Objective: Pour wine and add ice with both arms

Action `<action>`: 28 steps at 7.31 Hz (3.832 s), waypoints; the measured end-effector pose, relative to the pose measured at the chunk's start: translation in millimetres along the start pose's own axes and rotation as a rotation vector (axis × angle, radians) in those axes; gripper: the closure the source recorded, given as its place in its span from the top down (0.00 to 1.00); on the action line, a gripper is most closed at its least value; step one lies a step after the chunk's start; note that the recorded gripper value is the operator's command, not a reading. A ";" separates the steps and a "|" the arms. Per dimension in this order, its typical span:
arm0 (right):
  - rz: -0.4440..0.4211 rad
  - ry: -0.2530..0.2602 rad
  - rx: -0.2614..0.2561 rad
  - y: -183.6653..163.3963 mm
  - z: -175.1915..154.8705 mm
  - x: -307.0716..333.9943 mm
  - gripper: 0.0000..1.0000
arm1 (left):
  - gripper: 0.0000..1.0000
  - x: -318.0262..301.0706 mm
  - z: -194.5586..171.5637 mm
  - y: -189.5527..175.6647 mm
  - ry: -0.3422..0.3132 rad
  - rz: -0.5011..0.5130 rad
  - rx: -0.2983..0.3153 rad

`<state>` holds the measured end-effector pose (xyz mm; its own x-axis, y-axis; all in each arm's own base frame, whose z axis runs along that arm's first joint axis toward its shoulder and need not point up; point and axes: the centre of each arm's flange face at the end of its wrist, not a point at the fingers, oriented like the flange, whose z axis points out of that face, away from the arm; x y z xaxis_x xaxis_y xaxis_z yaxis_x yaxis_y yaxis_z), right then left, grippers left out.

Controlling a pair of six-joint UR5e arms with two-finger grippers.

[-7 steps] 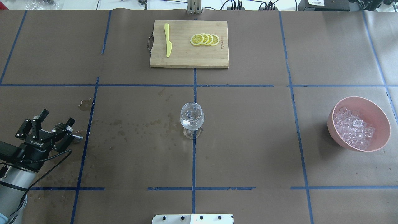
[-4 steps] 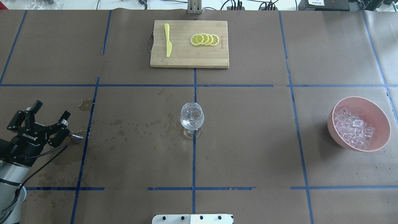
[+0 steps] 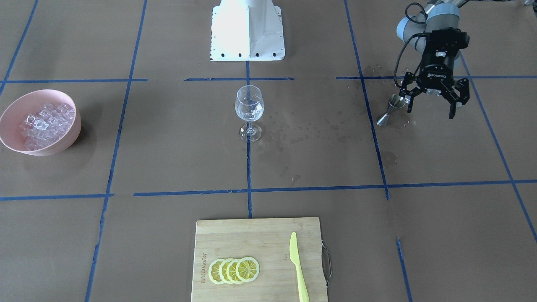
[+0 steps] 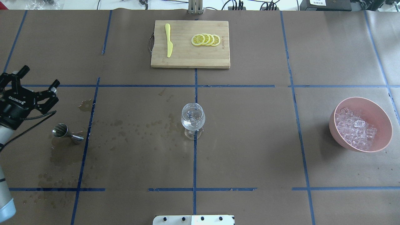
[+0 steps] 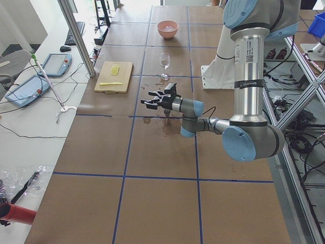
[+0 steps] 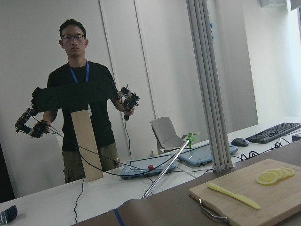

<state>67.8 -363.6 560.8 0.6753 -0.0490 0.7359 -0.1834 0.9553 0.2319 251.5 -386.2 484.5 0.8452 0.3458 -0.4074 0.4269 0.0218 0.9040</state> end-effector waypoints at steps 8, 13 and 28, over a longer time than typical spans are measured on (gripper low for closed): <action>0.017 0.004 -0.017 3.8 7.0 8.4 1.00 | 1.00 -295.2 51.7 -64.6 -0.053 -0.080 -0.843; 0.018 -0.012 -0.020 4.1 7.0 6.5 1.00 | 1.00 -377.8 -35.4 -9.5 -0.109 -0.404 -1.341; -0.022 0.031 -0.086 24.9 149.1 -168.1 0.62 | 1.00 -359.9 -75.8 -19.9 -0.007 -0.524 -1.315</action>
<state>-156.8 -375.1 537.7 0.7003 -0.0628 0.7111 -0.1067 0.9757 0.1913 -85.6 -440.0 623.0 0.6880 0.0210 -0.7254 0.0836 0.9906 0.1079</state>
